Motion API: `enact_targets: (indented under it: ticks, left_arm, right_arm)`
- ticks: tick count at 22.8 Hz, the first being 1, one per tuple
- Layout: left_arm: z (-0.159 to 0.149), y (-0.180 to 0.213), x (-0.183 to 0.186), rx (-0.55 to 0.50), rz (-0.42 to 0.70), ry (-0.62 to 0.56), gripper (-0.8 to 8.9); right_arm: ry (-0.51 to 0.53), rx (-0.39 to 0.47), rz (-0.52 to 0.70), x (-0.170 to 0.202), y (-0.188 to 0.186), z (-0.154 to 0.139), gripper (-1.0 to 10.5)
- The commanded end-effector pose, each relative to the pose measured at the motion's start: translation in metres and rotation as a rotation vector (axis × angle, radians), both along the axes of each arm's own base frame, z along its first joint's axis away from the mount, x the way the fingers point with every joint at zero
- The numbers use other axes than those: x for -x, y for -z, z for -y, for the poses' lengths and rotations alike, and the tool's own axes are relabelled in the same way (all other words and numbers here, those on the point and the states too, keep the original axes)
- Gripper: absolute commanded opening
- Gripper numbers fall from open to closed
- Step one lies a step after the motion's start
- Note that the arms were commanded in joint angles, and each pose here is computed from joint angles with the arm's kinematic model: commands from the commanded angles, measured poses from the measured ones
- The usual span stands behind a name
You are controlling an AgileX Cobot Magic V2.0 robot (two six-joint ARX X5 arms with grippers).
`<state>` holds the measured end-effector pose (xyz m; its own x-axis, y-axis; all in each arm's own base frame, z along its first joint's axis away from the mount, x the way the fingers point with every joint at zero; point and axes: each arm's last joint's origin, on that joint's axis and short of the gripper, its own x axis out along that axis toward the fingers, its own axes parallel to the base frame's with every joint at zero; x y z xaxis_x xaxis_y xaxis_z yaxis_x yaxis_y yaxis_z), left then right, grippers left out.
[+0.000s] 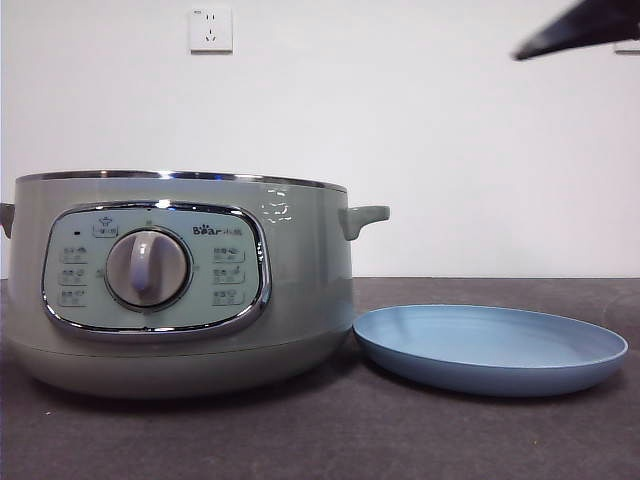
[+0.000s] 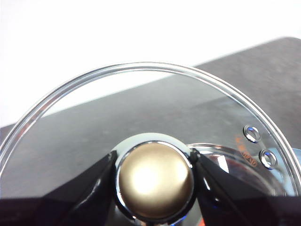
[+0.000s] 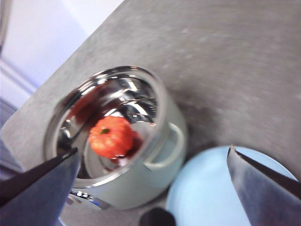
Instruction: Take the pumpkin out from the steamer,put the pumpkin in the blue plate,close the lid
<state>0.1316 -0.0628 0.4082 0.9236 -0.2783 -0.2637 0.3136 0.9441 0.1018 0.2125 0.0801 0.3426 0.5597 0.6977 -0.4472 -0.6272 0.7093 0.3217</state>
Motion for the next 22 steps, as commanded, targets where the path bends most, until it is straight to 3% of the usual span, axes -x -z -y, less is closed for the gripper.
enact_targets:
  ticks: [1,6,8,13,17,22]
  left_arm:
    - [-0.012,-0.009,0.017,0.007,0.066,-0.091,-0.08]
    - [-0.026,-0.009,0.039,-0.012,0.077,-0.179,-0.08]
    - [-0.031,-0.008,0.046,-0.022,0.074,-0.209,-0.08]
    - [-0.036,-0.004,0.053,-0.054,0.046,-0.252,-0.08]
    - [-0.036,-0.001,0.054,-0.07,0.019,-0.25,-0.09]
    - [-0.036,0.001,0.055,-0.085,-0.006,-0.248,-0.08]
  right_arm:
    - [-0.088,0.035,0.005,-0.011,-0.008,-0.027,6.7]
    - [-0.209,0.137,-0.027,-0.027,-0.019,-0.077,6.8]
    - [-0.241,0.205,-0.017,-0.033,-0.023,-0.098,7.3]
    - [-0.325,0.372,-0.034,-0.047,-0.023,-0.156,7.3]
    - [-0.416,0.457,-0.037,-0.057,0.002,-0.207,7.2]
    - [-0.471,0.576,-0.023,-0.066,0.053,-0.244,7.2]
